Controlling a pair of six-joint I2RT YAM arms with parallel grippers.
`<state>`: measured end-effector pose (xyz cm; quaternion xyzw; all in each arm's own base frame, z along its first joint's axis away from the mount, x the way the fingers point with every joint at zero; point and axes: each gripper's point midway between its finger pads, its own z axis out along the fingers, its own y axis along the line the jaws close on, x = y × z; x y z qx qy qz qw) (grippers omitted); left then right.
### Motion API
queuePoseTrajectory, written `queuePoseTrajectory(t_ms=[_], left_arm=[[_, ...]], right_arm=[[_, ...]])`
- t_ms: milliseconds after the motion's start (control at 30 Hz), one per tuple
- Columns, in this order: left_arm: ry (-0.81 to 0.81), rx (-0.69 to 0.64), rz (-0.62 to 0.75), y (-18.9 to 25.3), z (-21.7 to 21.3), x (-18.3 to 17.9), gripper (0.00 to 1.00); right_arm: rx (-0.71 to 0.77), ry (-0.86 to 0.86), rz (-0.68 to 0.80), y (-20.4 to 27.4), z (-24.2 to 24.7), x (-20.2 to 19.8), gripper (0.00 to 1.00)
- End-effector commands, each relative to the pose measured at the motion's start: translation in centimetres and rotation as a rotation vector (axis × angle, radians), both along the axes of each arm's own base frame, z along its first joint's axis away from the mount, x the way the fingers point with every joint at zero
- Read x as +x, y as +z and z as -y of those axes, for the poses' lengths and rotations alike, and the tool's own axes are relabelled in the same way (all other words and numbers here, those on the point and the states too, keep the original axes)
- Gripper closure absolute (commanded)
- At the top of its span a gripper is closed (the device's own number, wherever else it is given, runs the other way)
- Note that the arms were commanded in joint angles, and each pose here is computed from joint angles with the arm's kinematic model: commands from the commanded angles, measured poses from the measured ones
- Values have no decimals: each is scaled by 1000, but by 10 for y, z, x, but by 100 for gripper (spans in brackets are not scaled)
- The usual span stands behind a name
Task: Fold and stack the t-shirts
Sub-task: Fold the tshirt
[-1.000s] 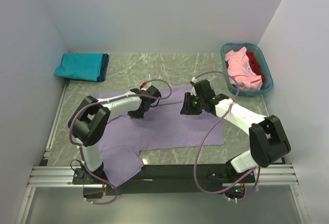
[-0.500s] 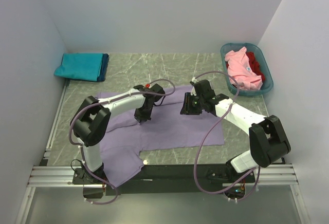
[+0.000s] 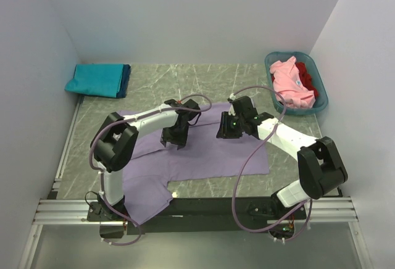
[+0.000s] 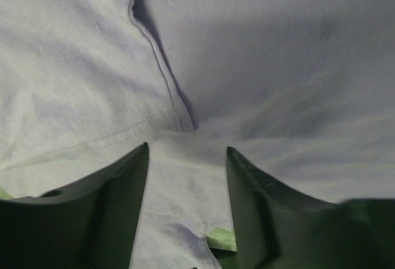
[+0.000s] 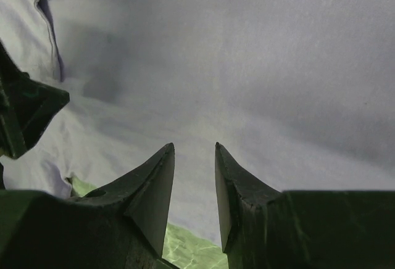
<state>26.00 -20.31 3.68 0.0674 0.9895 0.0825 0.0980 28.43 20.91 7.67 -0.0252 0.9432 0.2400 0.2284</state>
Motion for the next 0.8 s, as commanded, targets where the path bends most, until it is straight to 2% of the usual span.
queuePoseTrajectory(t_ms=[0,133,233,333,467,500,567,600,700,767], left_arm=[[30,-110,79,40,11,8,40],[135,-198,189,77,-9,37,38],[269,-252,284,97,-44,61,39],[399,-301,336,99,-79,66,39],[537,-364,356,85,-111,46,32],[585,-367,360,77,-123,34,23],[623,-364,363,62,-135,19,15],[651,-381,401,68,-142,15,7],[696,-405,441,58,-155,4,0],[725,-405,432,44,-161,-6,1]], right_arm=[[-7,-4,40,11,-1,14,60],[-72,-70,79,17,12,35,60],[-45,-141,88,24,22,55,62],[1,-144,75,28,20,65,64],[38,-126,52,24,13,63,64],[49,-118,50,24,11,62,64],[54,-113,37,20,10,58,64],[58,-107,34,19,9,57,64],[77,-90,23,18,6,52,64],[90,-83,18,17,4,50,64]])
